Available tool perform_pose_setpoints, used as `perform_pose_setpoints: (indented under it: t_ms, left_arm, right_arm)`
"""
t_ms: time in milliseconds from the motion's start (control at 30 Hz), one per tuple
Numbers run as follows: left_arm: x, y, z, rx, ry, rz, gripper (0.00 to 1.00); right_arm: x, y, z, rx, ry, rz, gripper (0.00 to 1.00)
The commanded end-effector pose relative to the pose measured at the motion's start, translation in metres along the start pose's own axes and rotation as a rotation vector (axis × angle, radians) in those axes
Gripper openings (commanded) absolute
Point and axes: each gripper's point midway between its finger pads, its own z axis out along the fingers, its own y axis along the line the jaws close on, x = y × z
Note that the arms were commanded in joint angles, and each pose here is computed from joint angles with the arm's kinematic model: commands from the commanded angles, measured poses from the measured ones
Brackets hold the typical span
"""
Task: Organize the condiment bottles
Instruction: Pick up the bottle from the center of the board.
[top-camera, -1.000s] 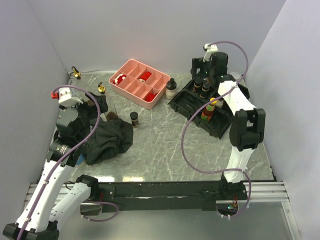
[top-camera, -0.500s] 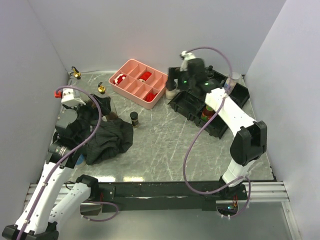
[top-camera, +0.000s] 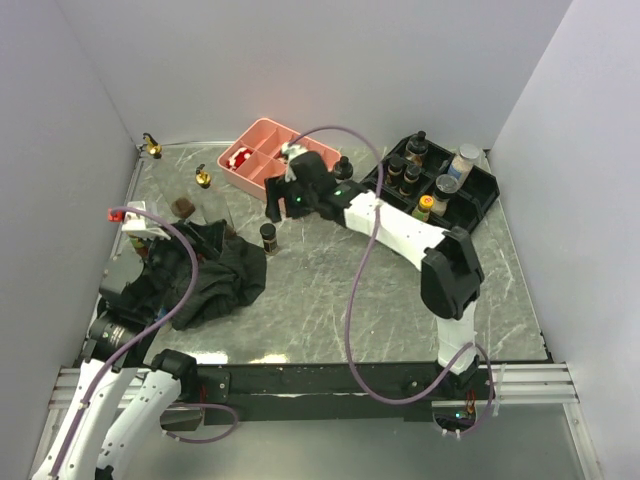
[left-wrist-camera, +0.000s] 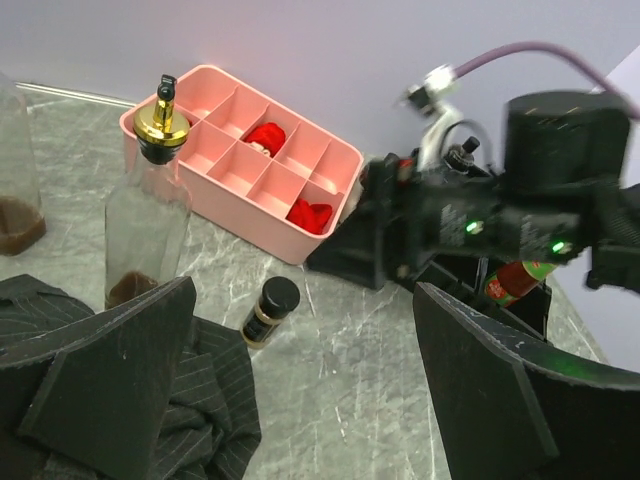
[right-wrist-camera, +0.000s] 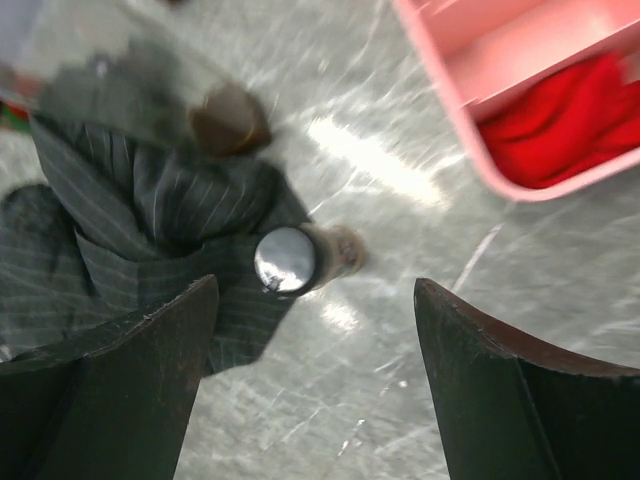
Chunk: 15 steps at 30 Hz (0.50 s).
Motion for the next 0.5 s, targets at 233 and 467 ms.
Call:
perform_pose_setpoints:
  t_ms: [233, 467]
  left_arm:
    - [-0.008, -0.006, -0.003, 0.028, -0.023, 0.018, 0.96]
    - [-0.013, -0.002, -0.007, 0.007, -0.052, 0.017, 0.96]
  right_arm:
    - [0.002, 0.038, 0.033, 0.033, -0.043, -0.131, 0.81]
    - [0.018, 0.034, 0.051, 0.114, 0.003, -0.188, 0.74]
